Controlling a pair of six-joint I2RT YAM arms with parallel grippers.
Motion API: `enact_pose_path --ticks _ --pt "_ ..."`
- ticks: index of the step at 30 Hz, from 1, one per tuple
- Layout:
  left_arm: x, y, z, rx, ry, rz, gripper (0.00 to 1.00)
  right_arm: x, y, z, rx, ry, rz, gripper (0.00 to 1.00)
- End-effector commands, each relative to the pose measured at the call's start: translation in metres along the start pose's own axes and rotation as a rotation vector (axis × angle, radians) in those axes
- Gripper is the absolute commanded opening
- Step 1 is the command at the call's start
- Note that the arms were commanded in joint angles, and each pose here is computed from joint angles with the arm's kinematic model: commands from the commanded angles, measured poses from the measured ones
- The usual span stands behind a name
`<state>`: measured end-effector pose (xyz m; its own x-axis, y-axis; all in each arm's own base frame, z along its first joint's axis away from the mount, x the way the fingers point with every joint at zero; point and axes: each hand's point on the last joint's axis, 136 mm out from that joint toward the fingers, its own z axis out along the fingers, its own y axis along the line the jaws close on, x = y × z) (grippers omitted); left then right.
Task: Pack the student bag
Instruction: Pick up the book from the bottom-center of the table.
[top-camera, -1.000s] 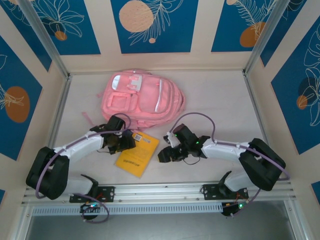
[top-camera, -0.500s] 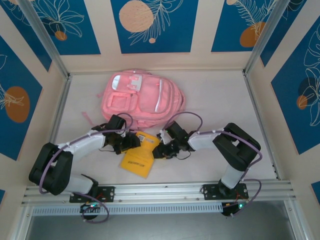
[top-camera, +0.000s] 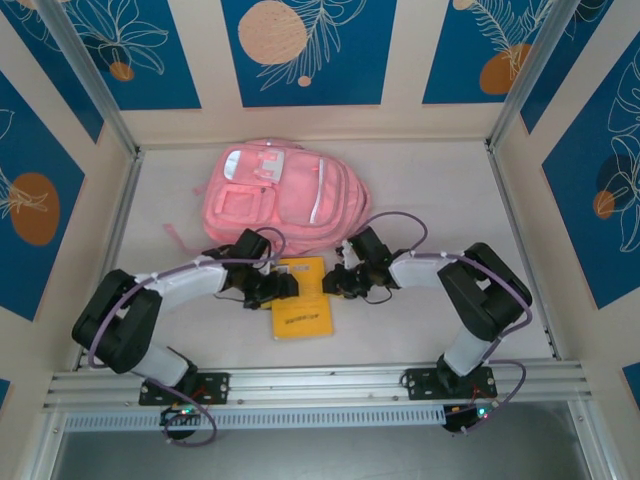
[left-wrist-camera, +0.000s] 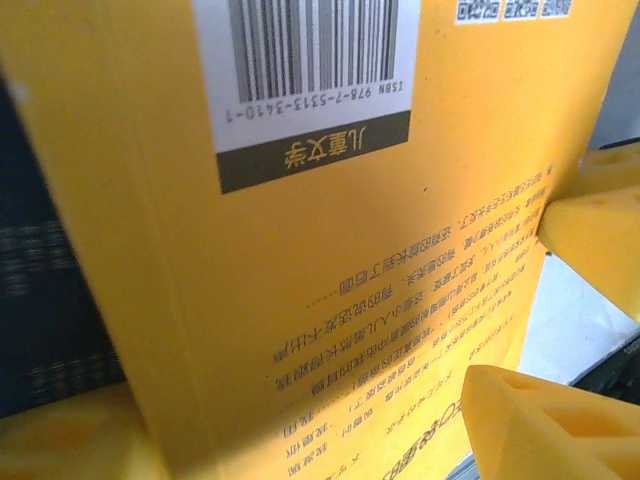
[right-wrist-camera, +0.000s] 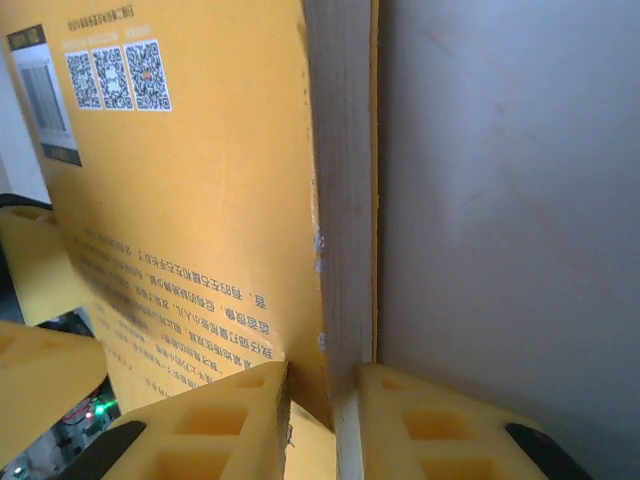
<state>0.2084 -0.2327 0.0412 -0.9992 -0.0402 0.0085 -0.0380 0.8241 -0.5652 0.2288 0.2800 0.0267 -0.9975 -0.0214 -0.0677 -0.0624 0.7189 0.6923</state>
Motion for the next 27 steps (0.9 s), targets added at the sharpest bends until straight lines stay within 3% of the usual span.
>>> enact_pose_path --ticks 1,5,15,27 --pt "0.003 -0.025 0.008 0.079 0.044 0.050 0.70 0.017 -0.018 -0.003 0.068 0.021 0.022 0.24" --pt "0.000 -0.038 0.005 0.128 0.037 0.063 0.65 0.025 -0.020 -0.001 0.073 0.041 0.029 0.24" --pt "-0.013 -0.085 -0.043 0.260 -0.099 0.175 0.44 0.030 -0.026 0.003 0.083 0.039 0.038 0.23" --pt "-0.010 -0.072 -0.014 0.261 -0.055 0.119 0.29 0.029 -0.022 0.002 0.065 0.035 0.041 0.22"
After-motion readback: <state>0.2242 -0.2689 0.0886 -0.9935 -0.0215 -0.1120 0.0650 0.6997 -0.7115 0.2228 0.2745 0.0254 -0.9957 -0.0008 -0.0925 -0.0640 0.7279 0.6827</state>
